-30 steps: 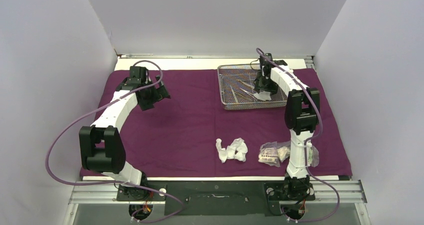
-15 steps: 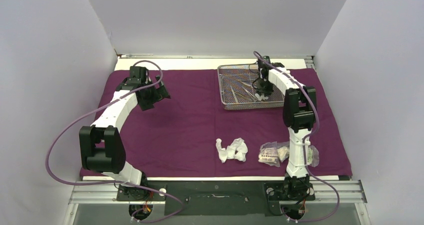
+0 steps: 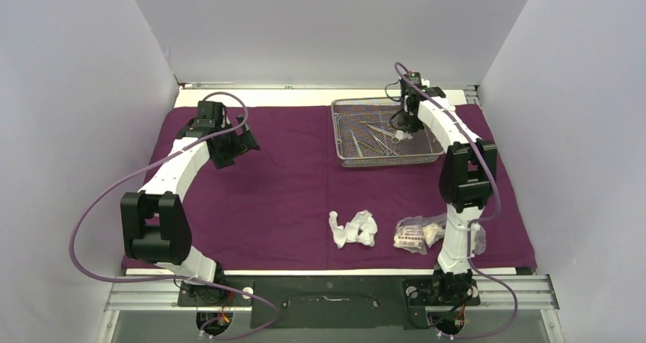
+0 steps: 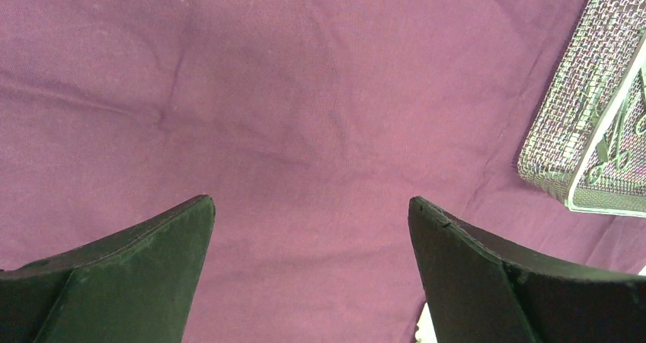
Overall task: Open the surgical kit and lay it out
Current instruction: Pick up the medical item from the container, then place the medical item in the surgical kit, then pick up the medical item from the container.
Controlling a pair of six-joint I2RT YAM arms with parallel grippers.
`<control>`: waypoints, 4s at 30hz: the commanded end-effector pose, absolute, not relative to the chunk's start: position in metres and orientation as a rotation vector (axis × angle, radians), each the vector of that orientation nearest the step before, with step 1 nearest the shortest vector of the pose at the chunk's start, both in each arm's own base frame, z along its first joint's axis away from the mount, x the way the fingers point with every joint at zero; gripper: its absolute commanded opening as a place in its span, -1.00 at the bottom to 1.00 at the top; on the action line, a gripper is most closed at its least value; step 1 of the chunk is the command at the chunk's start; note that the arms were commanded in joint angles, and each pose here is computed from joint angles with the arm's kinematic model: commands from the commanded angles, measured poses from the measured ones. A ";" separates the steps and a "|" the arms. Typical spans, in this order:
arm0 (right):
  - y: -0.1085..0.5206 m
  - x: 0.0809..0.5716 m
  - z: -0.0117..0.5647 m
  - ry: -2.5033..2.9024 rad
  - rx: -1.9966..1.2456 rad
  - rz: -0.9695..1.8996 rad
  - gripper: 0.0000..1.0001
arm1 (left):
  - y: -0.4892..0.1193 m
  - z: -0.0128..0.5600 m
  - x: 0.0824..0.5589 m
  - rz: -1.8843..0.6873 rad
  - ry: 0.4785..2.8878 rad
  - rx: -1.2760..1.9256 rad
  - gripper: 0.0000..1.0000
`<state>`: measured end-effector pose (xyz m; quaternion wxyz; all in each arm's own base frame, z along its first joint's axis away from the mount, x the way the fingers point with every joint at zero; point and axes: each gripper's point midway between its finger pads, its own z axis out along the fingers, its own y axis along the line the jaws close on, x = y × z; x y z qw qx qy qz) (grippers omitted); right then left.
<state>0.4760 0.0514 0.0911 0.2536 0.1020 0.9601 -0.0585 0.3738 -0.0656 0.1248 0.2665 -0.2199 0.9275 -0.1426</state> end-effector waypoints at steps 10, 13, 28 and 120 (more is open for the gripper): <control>0.160 0.406 0.185 2.483 0.092 0.176 -0.89 | -0.066 0.146 0.369 -0.421 2.441 -0.561 0.92; 0.205 0.366 0.187 2.483 0.032 0.247 -0.89 | -0.067 0.141 0.357 -0.435 2.445 -0.562 0.92; 0.323 0.177 0.103 2.677 -0.389 0.337 -0.89 | -0.069 0.127 0.313 -0.465 2.466 -0.540 0.92; 0.180 0.482 0.029 2.600 -0.779 0.022 -0.52 | -0.046 0.159 0.430 -0.338 2.364 -0.679 0.92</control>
